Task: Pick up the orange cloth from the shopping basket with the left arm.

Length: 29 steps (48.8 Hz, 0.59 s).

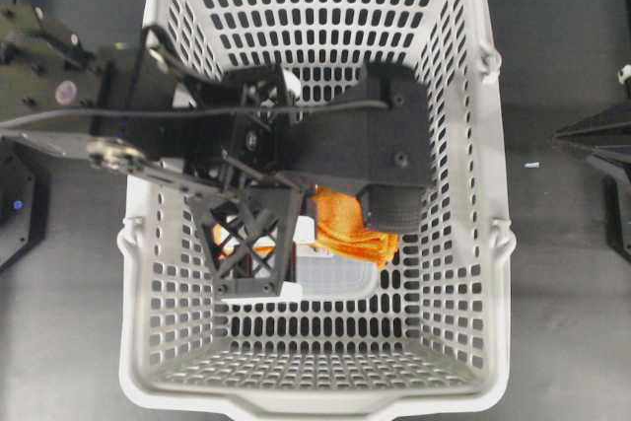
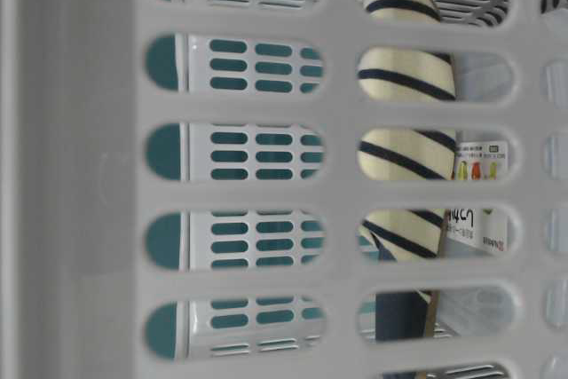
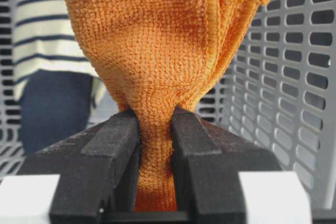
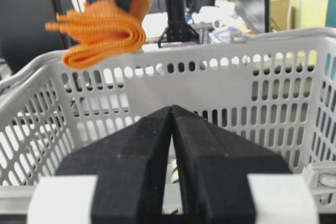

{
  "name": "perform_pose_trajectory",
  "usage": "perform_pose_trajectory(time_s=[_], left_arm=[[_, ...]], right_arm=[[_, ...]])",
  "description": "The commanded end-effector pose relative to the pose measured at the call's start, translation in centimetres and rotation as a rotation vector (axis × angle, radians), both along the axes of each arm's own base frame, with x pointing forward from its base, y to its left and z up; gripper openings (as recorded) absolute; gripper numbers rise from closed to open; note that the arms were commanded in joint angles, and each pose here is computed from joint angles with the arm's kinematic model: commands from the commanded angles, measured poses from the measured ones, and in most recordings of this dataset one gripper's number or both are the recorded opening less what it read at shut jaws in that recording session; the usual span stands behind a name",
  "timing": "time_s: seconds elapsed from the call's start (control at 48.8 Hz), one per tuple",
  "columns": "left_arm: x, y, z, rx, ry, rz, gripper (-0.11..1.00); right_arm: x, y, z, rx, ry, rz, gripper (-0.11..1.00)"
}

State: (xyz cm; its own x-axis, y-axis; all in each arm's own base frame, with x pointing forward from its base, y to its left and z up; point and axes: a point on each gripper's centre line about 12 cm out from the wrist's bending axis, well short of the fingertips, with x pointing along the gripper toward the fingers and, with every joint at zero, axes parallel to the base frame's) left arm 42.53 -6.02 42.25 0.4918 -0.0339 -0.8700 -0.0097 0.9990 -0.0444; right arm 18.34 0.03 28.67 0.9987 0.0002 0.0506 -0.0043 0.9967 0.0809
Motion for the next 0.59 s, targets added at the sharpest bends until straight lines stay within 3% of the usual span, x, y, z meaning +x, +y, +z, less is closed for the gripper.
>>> perform_pose_trajectory(time_s=[0.0, 0.574], left_arm=[[-0.03, 0.18, 1.73, -0.003, -0.034, 0.007, 0.15], [0.21, 0.41, 1.52, -0.002, -0.022, 0.013, 0.15]], right_arm=[[0.12, -0.04, 0.16, 0.005, -0.002, -0.002, -0.01], [0.06, -0.07, 0.05, 0.005, 0.002, -0.004, -0.01]])
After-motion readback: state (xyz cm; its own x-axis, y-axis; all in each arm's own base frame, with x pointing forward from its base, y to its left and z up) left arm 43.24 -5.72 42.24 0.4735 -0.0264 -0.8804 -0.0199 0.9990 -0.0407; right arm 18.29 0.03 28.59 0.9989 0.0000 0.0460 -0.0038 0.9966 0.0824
